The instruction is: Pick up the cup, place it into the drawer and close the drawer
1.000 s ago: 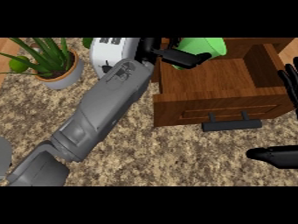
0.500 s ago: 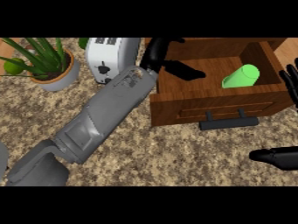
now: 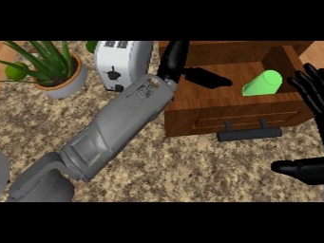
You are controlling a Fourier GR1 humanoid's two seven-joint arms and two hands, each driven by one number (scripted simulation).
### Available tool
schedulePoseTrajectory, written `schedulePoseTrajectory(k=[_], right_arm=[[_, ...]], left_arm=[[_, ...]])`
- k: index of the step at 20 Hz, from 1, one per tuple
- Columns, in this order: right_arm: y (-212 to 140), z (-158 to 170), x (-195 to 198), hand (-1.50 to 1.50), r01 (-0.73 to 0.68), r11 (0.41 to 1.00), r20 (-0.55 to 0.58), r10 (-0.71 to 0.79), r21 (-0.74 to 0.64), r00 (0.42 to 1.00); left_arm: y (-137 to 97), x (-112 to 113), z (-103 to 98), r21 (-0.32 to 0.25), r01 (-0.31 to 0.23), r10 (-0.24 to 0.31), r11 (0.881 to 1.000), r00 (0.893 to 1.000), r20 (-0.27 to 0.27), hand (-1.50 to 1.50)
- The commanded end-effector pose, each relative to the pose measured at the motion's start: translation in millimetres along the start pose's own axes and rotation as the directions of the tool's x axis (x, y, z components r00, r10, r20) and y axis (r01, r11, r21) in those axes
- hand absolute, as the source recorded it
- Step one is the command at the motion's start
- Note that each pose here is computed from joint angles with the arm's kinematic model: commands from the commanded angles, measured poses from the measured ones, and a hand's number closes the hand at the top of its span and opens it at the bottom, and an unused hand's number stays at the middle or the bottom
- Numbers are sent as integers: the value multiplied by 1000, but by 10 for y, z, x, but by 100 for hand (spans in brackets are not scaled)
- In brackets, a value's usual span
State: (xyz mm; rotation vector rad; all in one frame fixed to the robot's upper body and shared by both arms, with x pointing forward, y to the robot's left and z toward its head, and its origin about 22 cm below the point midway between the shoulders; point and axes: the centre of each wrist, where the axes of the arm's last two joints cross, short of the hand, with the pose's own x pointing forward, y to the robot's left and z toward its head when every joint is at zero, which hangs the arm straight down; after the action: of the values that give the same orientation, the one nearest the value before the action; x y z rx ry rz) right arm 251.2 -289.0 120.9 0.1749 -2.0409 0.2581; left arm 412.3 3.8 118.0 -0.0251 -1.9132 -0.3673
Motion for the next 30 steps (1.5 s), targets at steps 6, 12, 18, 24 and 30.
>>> schedulePoseTrajectory(k=[6,12,18,24,30], right_arm=[[-159,101,267,150,-172,968,-24,179,182,984],[68,259,279,150,-266,933,-73,291,244,954],[192,221,293,150,-398,884,-115,434,245,894],[401,113,-34,150,-487,837,-117,525,250,843],[528,44,-400,150,-628,688,-75,694,364,716]], left_arm=[[-29,207,-56,38,-121,118,992,991,69,-150],[406,458,-206,76,-185,181,980,982,53,-150],[861,267,-54,127,-192,190,973,981,25,-150],[1331,180,257,158,-226,220,961,974,58,-150],[1510,-136,728,167,-243,239,956,970,40,-150]])
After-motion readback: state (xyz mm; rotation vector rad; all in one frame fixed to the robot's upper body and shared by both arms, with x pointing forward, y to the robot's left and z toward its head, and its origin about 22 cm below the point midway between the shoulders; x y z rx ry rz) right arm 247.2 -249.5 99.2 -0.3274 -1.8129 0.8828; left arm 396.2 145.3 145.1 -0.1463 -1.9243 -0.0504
